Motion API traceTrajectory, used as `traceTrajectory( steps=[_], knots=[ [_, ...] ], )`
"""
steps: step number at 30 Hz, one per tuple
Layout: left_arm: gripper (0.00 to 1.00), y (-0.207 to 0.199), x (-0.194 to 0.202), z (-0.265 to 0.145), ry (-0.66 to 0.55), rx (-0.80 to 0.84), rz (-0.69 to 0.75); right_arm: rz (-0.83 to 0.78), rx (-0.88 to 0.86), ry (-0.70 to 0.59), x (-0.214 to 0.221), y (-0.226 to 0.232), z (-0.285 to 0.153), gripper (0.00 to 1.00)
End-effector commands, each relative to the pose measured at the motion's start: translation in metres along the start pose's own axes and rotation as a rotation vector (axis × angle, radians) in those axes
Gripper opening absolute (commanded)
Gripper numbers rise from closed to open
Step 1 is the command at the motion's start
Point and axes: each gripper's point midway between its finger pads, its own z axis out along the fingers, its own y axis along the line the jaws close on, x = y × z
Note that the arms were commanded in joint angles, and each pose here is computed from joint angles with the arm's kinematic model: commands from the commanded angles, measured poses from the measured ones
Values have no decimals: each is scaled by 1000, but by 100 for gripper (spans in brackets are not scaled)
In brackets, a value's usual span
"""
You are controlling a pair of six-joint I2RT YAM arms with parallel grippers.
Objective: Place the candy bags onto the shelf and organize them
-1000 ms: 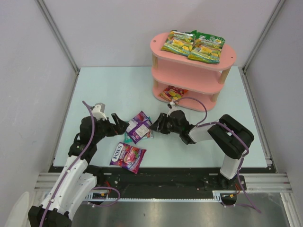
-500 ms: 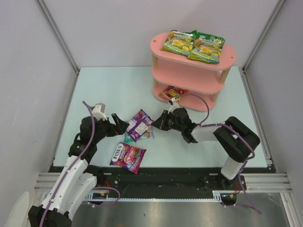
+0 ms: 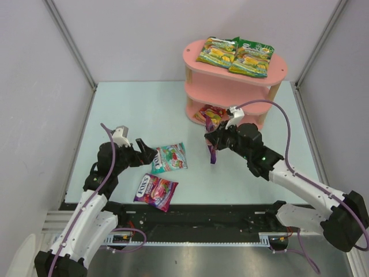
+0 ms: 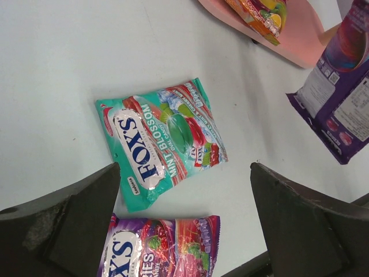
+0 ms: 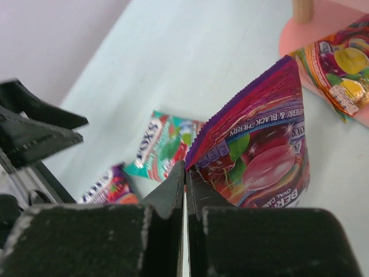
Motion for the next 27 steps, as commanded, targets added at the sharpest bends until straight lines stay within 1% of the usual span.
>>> traceTrajectory(
  steps=[1, 2, 3, 5, 6, 8, 9, 11, 12, 15, 17, 18, 19, 21, 22, 23, 24, 26, 27],
  knots=[
    [100, -9, -4, 0, -14, 40, -8, -203, 12, 191, 24, -1, -12, 0],
    [100, -9, -4, 0, -13, 40, -8, -232, -6, 279, 47, 4, -10, 0],
    [100, -9, -4, 0, -16, 40, -7, -253, -34, 309, 51, 12, -8, 0],
    [100, -9, -4, 0, -16, 38, -8, -305, -106, 424, 82, 26, -7, 1],
    [100, -9, -4, 0, -16, 38, -8, -333, -150, 502, 108, 40, -3, 2],
    [100, -8, -4, 0, -16, 33, -8, -375, -228, 580, 135, 56, -3, 7],
    [100, -7, -4, 0, -16, 31, -9, -397, -277, 629, 157, 72, -5, 18],
    [100, -7, -4, 0, -14, 31, -7, -361, -373, 640, 169, 97, -7, 37],
    [100, -8, -4, 0, -13, 33, -8, -345, -446, 657, 176, 113, -13, 56],
    [100, -7, -4, 0, -14, 30, -8, -309, -540, 594, 167, 140, -13, 70],
    [100, -8, -4, -1, -14, 33, -7, -292, -548, 520, 149, 145, -12, 73],
    [100, -8, -3, 0, -11, 31, -7, -273, -505, 497, 142, 139, -10, 75],
    [100, -8, -4, -1, -14, 33, -6, -258, -486, 429, 122, 137, -6, 77],
    [100, -9, -3, 0, -11, 34, -5, -226, -374, 382, 111, 113, 1, 80],
    [100, -8, -2, 0, -9, 32, -6, -190, -317, 374, 107, 102, 4, 81],
    [100, -9, -2, 0, -10, 34, -6, -163, -221, 388, 105, 78, 6, 81],
    [100, -9, -3, 0, -11, 34, -5, -150, -120, 374, 102, 57, 10, 80],
    [100, -8, -2, 0, -9, 33, -6, -78, 31, 397, 106, 24, 8, 81],
    [100, -8, -2, 0, -9, 33, -6, -58, 119, 384, 109, 3, 7, 81]
  ],
)
